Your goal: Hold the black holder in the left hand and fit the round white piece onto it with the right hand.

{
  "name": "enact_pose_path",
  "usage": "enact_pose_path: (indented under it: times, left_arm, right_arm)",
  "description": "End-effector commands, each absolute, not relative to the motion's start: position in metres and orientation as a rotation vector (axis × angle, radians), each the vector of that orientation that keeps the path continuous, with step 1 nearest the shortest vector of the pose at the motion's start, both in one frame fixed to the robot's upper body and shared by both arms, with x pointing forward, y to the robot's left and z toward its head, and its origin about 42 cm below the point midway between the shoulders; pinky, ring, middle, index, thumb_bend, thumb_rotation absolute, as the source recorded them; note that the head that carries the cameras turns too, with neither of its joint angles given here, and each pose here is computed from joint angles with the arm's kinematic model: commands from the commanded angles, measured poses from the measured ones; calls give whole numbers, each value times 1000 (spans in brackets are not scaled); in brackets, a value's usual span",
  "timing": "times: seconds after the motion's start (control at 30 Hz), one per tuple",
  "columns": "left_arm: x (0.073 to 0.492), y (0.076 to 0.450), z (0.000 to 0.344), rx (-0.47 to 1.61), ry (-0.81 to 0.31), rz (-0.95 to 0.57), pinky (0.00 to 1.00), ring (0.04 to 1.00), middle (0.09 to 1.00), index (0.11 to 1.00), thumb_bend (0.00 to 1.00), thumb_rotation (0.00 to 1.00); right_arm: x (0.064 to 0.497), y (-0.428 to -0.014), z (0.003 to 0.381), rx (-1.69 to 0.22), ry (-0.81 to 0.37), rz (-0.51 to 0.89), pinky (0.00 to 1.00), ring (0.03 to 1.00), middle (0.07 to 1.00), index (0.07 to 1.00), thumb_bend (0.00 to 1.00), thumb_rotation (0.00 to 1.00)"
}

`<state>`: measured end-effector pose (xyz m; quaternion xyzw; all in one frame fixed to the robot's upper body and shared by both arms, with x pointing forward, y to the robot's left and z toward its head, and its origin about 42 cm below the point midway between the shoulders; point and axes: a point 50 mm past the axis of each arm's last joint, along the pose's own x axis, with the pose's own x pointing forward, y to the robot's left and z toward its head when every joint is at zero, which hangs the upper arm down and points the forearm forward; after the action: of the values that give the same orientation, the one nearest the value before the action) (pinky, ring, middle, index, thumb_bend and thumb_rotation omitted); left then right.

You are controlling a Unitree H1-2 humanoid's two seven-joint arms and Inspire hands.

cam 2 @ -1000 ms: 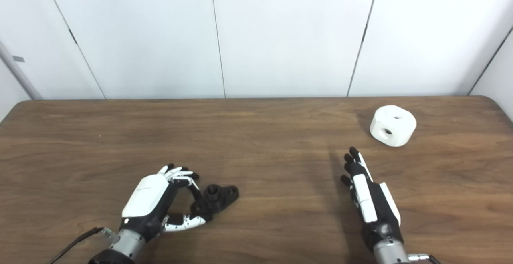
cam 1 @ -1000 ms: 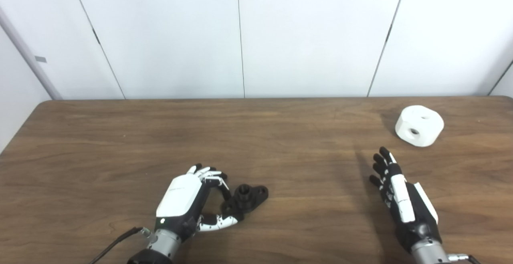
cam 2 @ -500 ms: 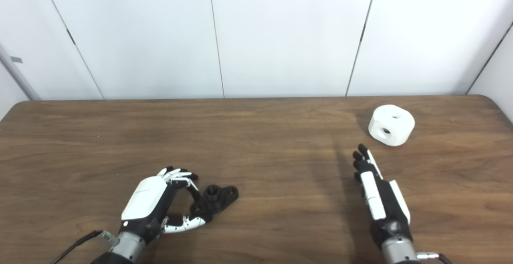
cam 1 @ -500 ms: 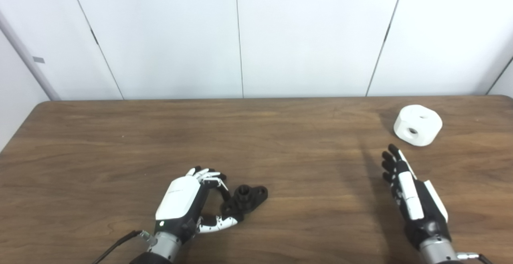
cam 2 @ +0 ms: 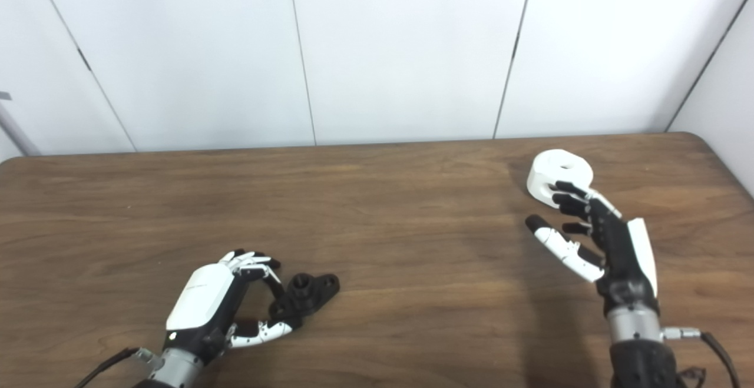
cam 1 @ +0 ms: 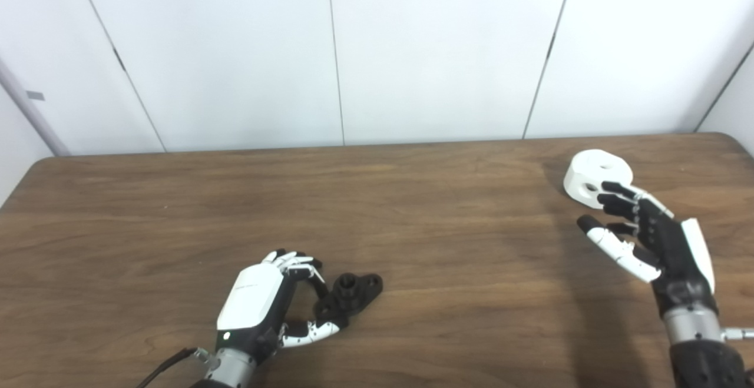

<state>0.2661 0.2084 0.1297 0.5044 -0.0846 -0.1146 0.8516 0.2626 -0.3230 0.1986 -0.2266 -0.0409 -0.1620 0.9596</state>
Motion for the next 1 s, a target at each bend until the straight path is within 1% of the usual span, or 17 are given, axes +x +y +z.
enact_pose_path:
  times: [0.0,0.07,0.1,0.2,0.27,0.37,0.47,0.5,0.57,0.6,0.73,0.8,0.97]
  left_arm:
    - [258,210,114,1102,-129,-304,935,855,756,485,522,48]
    - [259,211,114,1102,-128,-303,932,854,755,485,522,47]
    - [259,212,115,1104,-127,-302,932,854,755,485,522,47]
    - [260,216,115,1106,-130,-301,926,849,751,484,522,47]
    - [260,218,115,1105,-134,-301,925,848,750,485,522,47]
    - [261,221,116,1106,-127,-302,923,849,749,485,522,46]
    - [261,223,117,1112,-120,-300,918,849,751,485,522,46]
    - [261,224,117,1115,-120,-300,912,845,751,484,521,46]
    - [262,226,118,1119,-119,-302,909,842,751,484,521,46]
    - [262,227,118,1122,-117,-304,909,842,751,485,521,46]
    - [262,230,120,1122,-96,-305,914,847,755,485,521,46]
    - [262,232,121,1126,-90,-308,915,848,756,485,521,46]
    - [262,234,122,1126,-98,-306,904,839,748,485,521,46]
  right_arm:
    - [272,-329,221,-494,-194,-350,894,891,858,730,670,395]
    - [276,-333,224,-530,-206,-369,917,905,861,710,694,374]
    - [278,-335,227,-570,-217,-385,913,907,861,699,720,365]
    - [284,-336,233,-645,-247,-408,856,882,858,688,756,344]
    - [289,-338,236,-668,-261,-419,865,884,866,691,769,335]
    - [297,-342,240,-695,-265,-438,839,874,869,695,792,320]
    - [305,-347,244,-731,-260,-461,855,882,874,697,811,349]
    - [308,-348,245,-744,-257,-466,878,891,874,703,822,368]
    - [313,-351,247,-771,-249,-473,880,893,873,706,837,390]
    - [315,-352,247,-783,-244,-475,861,891,875,711,847,399]
    - [328,-359,249,-828,-219,-477,840,896,885,727,858,382]
    - [335,-364,250,-835,-197,-475,836,906,898,745,878,402]
    - [353,-373,253,-866,-169,-459,869,950,919,765,915,404]
